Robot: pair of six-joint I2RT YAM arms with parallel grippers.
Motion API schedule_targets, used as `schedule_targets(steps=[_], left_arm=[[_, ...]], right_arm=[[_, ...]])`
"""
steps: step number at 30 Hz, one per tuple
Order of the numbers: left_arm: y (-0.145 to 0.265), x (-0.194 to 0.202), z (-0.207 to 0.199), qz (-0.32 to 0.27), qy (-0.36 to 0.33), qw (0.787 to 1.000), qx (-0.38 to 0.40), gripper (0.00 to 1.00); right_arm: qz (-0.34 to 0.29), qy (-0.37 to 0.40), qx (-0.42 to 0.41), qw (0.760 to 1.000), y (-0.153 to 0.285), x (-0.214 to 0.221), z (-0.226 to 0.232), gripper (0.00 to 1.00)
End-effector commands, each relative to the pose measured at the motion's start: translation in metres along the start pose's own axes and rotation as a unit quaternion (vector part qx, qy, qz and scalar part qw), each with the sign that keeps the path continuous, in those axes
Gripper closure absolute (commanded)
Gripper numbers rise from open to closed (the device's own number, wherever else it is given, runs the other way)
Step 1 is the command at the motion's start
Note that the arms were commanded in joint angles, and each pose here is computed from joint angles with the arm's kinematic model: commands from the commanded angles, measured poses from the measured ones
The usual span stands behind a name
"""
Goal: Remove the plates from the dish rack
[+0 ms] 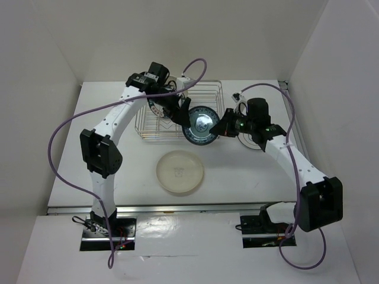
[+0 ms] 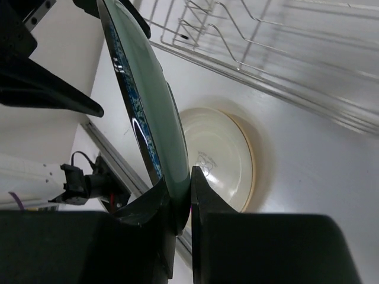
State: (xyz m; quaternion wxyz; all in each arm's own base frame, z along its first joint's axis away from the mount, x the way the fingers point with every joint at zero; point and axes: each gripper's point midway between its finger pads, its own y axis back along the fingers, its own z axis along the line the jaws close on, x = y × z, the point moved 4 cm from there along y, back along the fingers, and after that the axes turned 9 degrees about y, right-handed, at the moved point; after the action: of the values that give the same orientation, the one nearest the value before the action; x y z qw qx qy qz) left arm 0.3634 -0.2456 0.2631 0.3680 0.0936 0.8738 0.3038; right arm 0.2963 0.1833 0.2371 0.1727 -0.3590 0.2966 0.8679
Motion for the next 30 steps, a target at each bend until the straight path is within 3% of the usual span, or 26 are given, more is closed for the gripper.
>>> schedule_targets(steps=[1, 6, 12, 21, 27, 28, 30], left_arm=[[0.000, 0.002, 0.015, -0.001, -0.008, 0.998, -0.058, 0.03], [0.013, -0.010, 0.040, -0.038, -0.015, 0.984, -0.172, 0.01], [0.037, -0.031, 0.070, -0.075, -0.047, 0.948, -0.306, 0.01], [0.049, -0.058, 0.087, -0.100, -0.069, 0.921, -0.369, 0.01], [0.047, -0.065, 0.110, -0.106, -0.084, 0.900, -0.415, 0.01], [0.047, -0.068, 0.113, -0.104, -0.091, 0.897, -0.420, 0.01], [0.040, -0.072, 0.125, -0.098, -0.105, 0.892, -0.429, 0.01]], right_arm=[[0.007, -0.045, 0.055, 0.997, 0.020, 0.015, -0.001, 1.00], [0.066, -0.133, 0.103, 0.984, 0.039, 0.060, -0.005, 1.00], [0.152, -0.233, 0.166, 0.946, 0.052, 0.119, -0.035, 1.00], [0.106, -0.304, 0.233, 0.918, 0.062, 0.120, -0.091, 1.00], [0.127, -0.349, 0.241, 0.897, 0.056, 0.146, -0.112, 1.00], [0.143, -0.357, 0.244, 0.890, 0.054, 0.154, -0.117, 0.89], [0.160, -0.364, 0.247, 0.883, 0.053, 0.161, -0.120, 0.85]])
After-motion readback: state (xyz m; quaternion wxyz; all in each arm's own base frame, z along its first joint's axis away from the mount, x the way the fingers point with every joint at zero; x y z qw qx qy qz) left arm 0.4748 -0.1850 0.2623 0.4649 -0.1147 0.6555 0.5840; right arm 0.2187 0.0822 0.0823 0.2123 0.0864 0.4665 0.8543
